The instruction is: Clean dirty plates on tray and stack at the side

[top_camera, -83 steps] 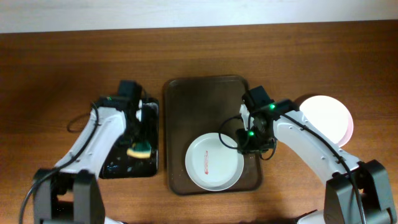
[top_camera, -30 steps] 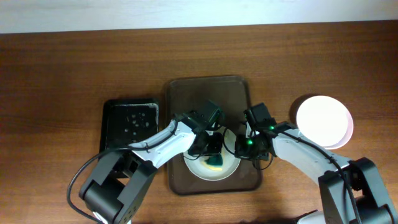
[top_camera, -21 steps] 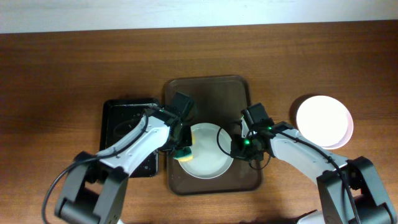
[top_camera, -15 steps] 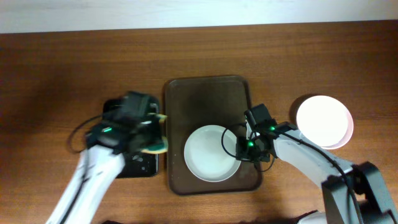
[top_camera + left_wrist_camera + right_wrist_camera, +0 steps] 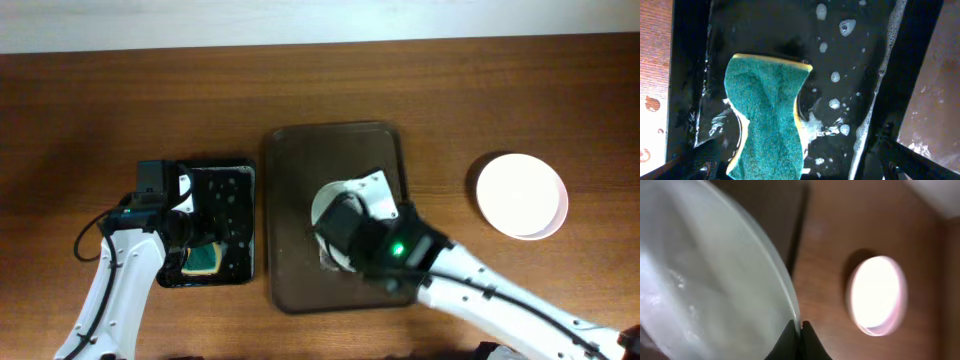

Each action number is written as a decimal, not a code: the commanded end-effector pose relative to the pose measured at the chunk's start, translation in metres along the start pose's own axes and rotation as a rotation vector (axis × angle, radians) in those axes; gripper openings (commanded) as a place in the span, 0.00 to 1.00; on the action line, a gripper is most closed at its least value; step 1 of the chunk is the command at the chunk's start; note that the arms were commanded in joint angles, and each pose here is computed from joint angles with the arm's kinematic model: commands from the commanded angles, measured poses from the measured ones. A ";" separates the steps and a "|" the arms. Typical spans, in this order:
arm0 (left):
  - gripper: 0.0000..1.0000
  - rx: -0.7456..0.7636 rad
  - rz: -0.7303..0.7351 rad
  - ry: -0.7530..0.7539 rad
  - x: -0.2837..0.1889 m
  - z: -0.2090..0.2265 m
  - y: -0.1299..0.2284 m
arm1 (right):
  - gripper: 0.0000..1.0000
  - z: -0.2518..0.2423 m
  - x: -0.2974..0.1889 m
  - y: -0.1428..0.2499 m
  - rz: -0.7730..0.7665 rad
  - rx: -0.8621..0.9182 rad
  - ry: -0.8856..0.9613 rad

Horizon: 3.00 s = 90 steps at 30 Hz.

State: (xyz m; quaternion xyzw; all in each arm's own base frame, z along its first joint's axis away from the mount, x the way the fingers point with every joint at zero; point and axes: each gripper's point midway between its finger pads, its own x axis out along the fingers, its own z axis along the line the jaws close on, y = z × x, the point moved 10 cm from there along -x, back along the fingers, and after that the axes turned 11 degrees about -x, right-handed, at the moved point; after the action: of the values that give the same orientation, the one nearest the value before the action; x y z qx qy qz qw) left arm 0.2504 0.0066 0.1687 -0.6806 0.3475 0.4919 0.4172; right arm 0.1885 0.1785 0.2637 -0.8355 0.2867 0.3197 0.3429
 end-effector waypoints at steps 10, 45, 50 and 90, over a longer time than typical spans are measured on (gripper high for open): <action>0.99 0.017 -0.024 0.023 -0.007 -0.002 -0.005 | 0.04 -0.002 -0.043 -0.008 -0.283 -0.011 0.364; 0.99 0.017 -0.024 0.023 -0.007 -0.002 -0.005 | 0.04 -0.261 0.132 0.140 0.275 1.277 -0.188; 0.99 0.017 -0.024 0.023 -0.007 -0.002 -0.005 | 0.04 -0.269 0.202 0.231 0.578 1.509 -0.195; 0.99 0.017 -0.024 0.023 -0.007 -0.002 -0.005 | 0.99 -0.037 0.077 0.156 -1.021 0.165 -0.103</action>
State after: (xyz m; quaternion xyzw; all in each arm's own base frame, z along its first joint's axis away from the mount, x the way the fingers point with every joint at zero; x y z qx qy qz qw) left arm 0.2513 0.0076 0.1712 -0.6827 0.3466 0.4879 0.4192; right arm 0.1405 0.0371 0.1694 -0.8227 -0.1553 0.1287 0.5316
